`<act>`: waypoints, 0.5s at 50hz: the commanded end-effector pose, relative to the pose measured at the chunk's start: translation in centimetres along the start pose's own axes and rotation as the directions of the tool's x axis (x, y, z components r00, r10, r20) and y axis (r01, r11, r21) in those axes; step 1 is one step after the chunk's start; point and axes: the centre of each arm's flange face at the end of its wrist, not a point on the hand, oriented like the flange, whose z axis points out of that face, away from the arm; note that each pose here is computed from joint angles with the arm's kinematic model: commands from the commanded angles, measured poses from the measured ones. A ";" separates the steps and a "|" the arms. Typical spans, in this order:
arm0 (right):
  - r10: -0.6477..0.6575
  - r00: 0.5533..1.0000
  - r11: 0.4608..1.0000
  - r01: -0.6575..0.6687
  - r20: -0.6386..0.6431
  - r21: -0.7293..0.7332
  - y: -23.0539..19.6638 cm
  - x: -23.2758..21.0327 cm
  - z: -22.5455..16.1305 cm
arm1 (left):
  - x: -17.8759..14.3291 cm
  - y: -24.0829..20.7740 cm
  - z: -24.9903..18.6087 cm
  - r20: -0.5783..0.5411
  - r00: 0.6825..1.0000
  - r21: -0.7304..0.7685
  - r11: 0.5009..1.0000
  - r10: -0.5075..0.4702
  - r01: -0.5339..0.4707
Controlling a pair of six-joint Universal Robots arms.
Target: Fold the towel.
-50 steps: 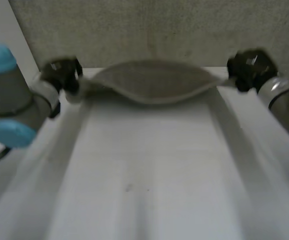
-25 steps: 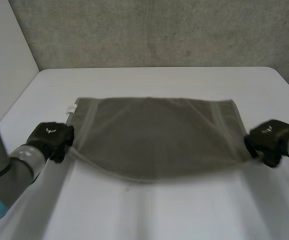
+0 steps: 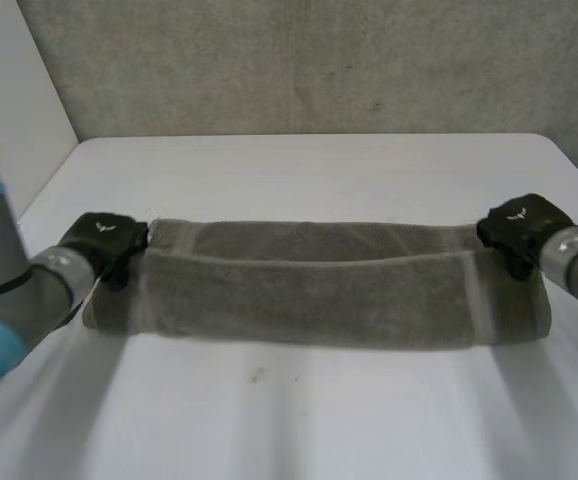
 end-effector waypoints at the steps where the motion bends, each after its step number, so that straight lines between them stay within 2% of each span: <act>1: -0.003 0.990 0.998 0.013 -0.143 0.069 -0.2 0.1 4.7 | 0.3 -0.4 5.7 0.002 1.000 0.055 0.998 -0.024 0.024; 8: -0.008 0.973 0.985 0.048 -0.231 0.168 -1.3 0.0 7.6 | 0.9 -0.9 9.6 0.054 0.998 0.102 0.995 -0.026 0.020; 16: -0.001 0.956 0.978 0.063 -0.293 0.201 -1.2 0.3 9.5 | 0.9 -0.8 12.3 0.102 0.994 0.133 0.991 -0.034 0.020; 21: -0.001 0.954 0.980 0.061 -0.300 0.191 -0.8 0.1 10.2 | 1.2 -0.8 12.7 0.096 0.993 0.148 0.988 -0.062 0.047; 25: 0.030 0.950 0.979 0.035 -0.312 0.202 -1.6 0.5 9.3 | 1.6 -1.2 12.5 0.087 0.993 0.156 0.986 -0.077 0.063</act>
